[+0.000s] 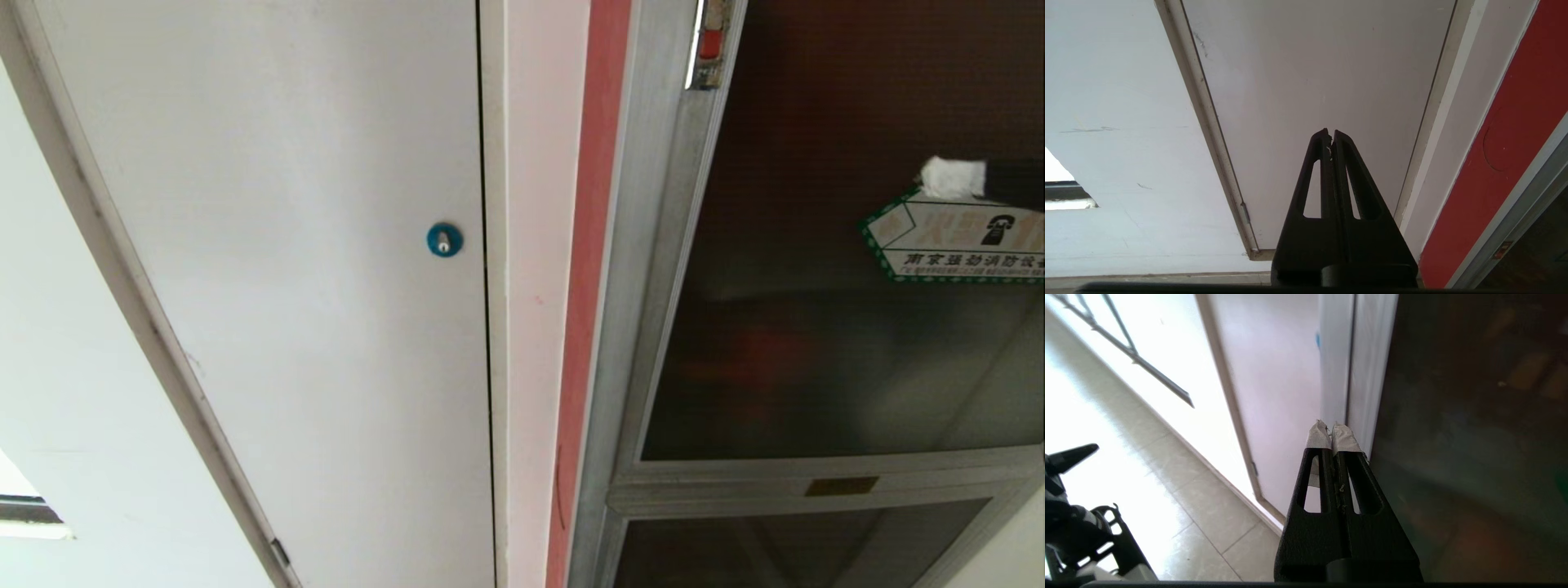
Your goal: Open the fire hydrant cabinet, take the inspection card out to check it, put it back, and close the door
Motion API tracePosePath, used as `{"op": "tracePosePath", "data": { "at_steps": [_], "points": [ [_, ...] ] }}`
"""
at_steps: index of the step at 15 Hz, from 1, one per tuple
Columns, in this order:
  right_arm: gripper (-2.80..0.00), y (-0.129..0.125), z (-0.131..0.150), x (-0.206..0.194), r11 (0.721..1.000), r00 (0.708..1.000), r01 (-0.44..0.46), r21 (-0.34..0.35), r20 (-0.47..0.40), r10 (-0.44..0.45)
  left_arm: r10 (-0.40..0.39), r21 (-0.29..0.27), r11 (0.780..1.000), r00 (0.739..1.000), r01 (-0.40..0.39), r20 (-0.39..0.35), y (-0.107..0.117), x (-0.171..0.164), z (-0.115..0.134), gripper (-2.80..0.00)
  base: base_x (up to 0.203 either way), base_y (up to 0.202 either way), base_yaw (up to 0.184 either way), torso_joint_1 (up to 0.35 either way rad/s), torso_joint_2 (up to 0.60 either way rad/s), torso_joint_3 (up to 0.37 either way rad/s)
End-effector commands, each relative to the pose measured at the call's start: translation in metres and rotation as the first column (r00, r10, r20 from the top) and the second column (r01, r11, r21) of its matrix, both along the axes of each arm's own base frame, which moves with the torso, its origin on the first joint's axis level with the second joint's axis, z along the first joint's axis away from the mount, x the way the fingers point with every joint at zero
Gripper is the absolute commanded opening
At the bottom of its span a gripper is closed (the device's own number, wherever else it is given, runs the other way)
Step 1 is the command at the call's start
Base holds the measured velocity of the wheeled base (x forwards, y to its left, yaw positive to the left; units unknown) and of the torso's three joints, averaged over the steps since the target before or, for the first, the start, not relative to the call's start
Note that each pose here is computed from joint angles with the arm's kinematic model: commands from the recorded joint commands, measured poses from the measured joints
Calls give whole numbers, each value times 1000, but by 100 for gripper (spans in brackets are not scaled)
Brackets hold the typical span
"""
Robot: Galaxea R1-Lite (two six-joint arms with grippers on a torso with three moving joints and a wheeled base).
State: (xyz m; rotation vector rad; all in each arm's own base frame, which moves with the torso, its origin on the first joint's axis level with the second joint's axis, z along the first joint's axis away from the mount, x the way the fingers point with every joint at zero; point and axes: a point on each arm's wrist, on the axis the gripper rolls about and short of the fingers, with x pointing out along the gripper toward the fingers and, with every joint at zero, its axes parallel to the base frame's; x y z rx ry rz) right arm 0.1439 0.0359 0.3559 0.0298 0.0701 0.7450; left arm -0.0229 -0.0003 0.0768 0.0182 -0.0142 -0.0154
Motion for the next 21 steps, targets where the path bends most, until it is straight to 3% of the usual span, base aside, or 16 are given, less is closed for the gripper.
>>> {"op": "tracePosePath", "data": {
  "at_steps": [1, 6, 21],
  "points": [
    [-280, 25, 8, 58, 998, 997, -65, -7, -41, 64, 0, 0, 1000, 1000, 0, -5, 0, 0, -2, -280, 0, 0, 0, 0, 0, 0],
    [-280, 52, 35, 100, 998, 998, -60, 3, 32, 60, 0, 0, 1000, 1000, 0, -5, 0, 0, -2, -280, 0, 0, 0, 0, 0, 0],
    [-280, 60, 46, 126, 999, 995, 34, 21, 88, -36, 0, 0, 1000, 1000, 0, -5, 0, 0, -2, -280, 0, 0, 0, 0, 0, 0]
  ]
}}
